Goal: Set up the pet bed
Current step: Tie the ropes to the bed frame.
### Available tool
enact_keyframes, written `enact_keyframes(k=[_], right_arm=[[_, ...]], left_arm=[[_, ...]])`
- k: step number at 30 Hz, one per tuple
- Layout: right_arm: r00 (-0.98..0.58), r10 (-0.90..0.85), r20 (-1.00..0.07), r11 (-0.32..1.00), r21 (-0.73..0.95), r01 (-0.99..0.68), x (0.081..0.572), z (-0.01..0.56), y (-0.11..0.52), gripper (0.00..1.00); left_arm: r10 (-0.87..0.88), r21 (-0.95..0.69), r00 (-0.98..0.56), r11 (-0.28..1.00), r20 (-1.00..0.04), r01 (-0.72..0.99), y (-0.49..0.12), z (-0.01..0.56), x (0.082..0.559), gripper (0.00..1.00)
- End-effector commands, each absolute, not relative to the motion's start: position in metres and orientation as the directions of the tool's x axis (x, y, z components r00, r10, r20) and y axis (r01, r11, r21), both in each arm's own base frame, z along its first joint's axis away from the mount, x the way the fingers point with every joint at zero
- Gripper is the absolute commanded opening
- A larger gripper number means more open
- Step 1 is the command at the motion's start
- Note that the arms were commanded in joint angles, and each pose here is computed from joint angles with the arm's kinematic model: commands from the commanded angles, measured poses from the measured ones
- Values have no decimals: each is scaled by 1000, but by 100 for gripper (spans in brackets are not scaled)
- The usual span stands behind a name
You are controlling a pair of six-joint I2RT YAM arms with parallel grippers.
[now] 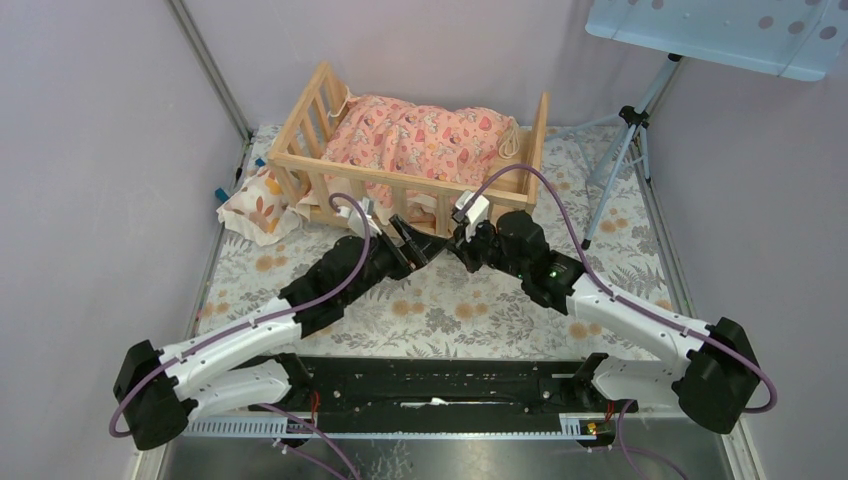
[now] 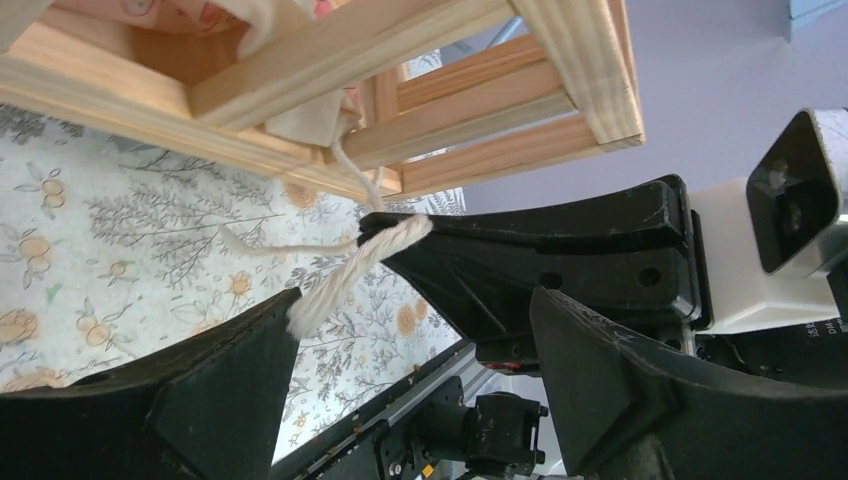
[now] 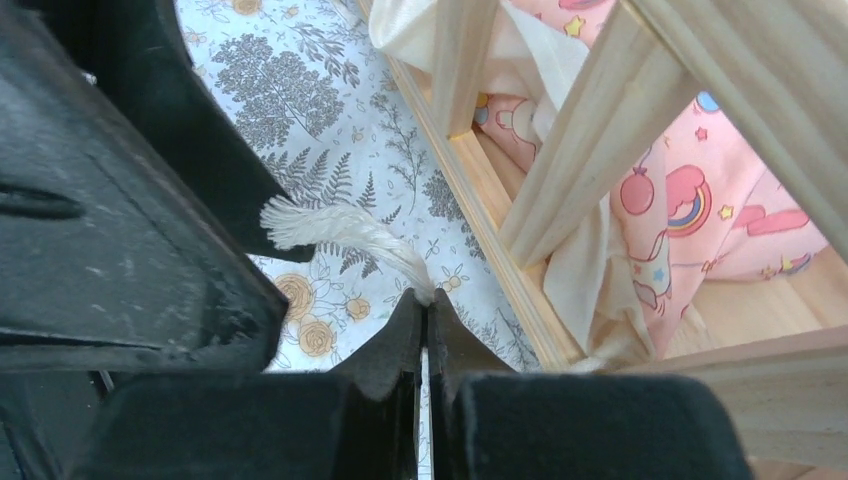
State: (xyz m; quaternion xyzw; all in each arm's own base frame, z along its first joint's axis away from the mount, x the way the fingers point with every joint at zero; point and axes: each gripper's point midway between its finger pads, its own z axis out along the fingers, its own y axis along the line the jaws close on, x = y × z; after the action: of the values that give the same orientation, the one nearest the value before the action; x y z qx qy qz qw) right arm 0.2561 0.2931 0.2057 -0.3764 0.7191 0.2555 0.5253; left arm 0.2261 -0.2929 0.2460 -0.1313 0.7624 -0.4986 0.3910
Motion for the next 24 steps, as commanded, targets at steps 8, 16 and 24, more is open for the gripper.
enact_keyframes(k=[8,16,24], right_arm=[[-298,-173,-939,735,78,-673,277,221,286,0],[-322,-111,-940,721,146,-677,273,222,293,0],[-335,-131,-933,654,172,-736,256,214,299,0]], left_arm=[[-689,-873,-604,488,-401,24,-252,260,221,87],[-683,-954,-690,299,-239,35,-285,285,213,76],[-714,-985,-688,171,-129,7,-306,298,228,78]])
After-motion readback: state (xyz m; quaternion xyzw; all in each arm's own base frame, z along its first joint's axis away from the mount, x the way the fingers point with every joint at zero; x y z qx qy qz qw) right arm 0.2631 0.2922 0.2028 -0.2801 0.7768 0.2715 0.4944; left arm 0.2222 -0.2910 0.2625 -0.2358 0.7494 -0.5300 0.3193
